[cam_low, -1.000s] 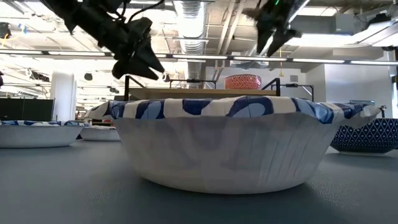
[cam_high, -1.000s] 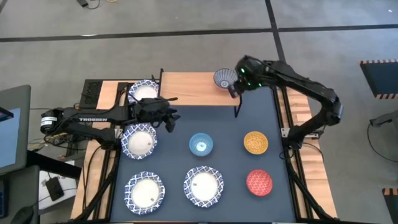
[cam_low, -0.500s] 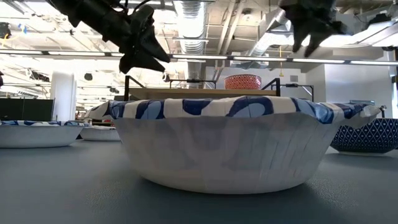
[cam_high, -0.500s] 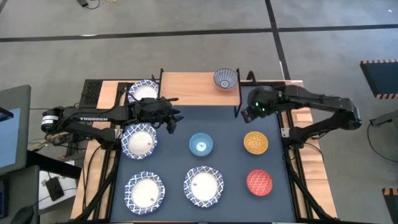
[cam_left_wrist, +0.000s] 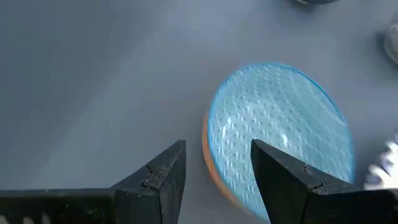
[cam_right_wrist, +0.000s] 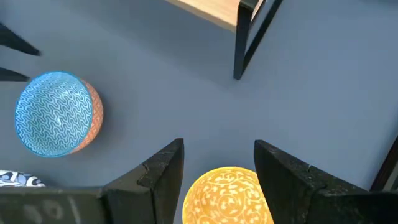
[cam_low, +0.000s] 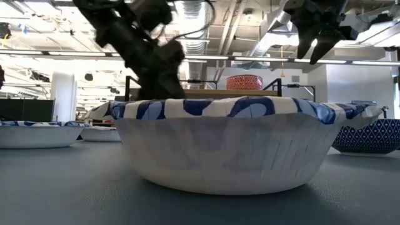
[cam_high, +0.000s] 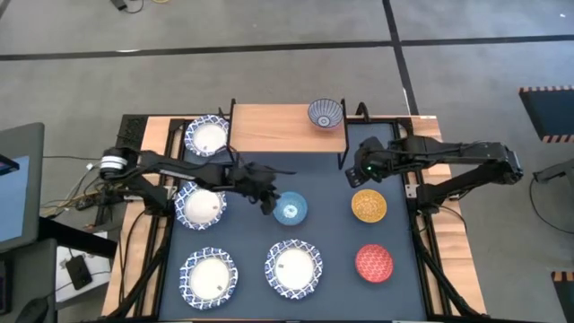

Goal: Place and stack bowls onto a shelf
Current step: Stack the light blue bowl on top of the blue bowl on the shelf

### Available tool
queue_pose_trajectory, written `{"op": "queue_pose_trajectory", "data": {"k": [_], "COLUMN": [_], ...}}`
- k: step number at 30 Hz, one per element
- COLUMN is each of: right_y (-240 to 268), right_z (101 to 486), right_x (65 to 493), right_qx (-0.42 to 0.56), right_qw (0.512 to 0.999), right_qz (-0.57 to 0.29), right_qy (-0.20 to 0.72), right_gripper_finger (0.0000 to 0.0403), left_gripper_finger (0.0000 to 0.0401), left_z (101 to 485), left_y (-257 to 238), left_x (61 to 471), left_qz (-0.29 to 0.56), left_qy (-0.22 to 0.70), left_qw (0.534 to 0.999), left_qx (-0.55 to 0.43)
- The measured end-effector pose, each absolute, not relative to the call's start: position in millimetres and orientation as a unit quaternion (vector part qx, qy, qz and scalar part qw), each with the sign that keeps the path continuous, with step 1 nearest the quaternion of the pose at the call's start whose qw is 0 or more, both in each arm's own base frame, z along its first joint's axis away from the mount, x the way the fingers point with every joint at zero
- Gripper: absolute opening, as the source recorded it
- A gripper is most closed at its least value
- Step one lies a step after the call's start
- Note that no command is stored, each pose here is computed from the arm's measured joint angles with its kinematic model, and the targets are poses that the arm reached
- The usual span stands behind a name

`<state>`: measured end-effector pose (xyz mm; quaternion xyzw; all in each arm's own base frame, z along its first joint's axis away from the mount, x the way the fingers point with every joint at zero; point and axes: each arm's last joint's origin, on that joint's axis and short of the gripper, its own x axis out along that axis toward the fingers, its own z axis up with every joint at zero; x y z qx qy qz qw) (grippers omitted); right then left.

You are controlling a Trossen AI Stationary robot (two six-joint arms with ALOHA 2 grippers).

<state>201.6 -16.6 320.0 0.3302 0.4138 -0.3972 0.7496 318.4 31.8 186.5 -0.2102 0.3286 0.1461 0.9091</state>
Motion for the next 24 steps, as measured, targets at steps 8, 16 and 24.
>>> {"op": "queue_pose_trajectory", "data": {"k": [8, 16, 24], "right_y": [-14, -11, -4], "right_z": [320, 320, 320], "right_x": [202, 202, 202], "right_qx": [0.333, 0.339, 0.345], "right_qw": [0.749, 0.747, 0.748], "right_qz": [-0.396, -0.396, -0.394], "right_qy": [0.414, 0.413, 0.408], "right_gripper_finger": [0.0221, 0.0221, 0.0221], "left_gripper_finger": [0.0161, 0.0065, 0.0008], "left_z": [169, 163, 168], "left_y": [34, 35, 34], "left_x": [347, 352, 354], "left_qz": [0.149, 0.141, 0.126], "left_qy": [0.423, 0.453, 0.454], "left_qw": [0.871, 0.864, 0.868], "left_qx": [-0.2, -0.169, -0.155]}}
